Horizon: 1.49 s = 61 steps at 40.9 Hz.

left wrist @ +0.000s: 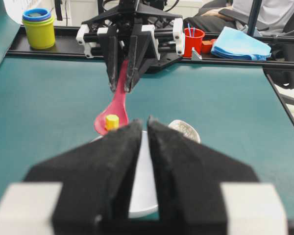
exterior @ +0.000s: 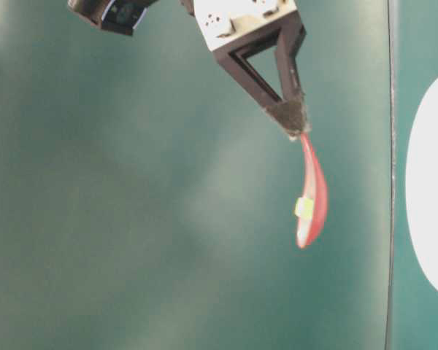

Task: Scoop the yellow hexagonal prism block from the bowl with a spoon using the right arm.
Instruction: 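Hold the loaded spoon steady above the white bowl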

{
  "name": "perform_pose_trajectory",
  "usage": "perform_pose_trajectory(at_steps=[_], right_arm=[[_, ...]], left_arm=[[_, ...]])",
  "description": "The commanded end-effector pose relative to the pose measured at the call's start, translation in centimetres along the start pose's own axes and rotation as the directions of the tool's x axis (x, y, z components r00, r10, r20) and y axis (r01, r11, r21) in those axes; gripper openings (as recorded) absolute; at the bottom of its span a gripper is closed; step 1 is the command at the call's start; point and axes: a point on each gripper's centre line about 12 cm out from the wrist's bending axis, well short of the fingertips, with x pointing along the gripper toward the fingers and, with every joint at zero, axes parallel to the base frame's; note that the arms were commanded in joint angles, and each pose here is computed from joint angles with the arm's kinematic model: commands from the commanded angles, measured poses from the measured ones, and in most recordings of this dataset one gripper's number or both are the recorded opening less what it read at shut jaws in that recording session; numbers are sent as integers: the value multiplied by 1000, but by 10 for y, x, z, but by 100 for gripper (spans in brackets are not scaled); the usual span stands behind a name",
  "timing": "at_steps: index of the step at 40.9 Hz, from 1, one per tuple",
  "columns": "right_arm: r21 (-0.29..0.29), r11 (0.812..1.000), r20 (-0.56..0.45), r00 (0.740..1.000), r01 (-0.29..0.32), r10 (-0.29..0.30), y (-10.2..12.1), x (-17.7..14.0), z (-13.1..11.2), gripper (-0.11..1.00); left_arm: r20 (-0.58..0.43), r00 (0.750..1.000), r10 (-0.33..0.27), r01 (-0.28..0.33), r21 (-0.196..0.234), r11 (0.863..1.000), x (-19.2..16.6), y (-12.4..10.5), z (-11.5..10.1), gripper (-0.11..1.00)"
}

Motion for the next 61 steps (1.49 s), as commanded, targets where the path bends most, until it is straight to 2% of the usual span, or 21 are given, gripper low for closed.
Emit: perform_pose_trajectory(at_steps=[1,37,61], right_arm=[[-2,1000,51,998,-21,21,6,-6,14,25],[-8,999,61,997,-38,38,9,-20,19,25],[-4,999,65,997,-41,41,9,-24,20,25]], left_arm=[[34,999,1,-1,-3,1000,1,0,13,14],[107,994,-2,2,8,1000,1,0,23,14],[101,995,-2,1,17,1000,1,0,22,14]])
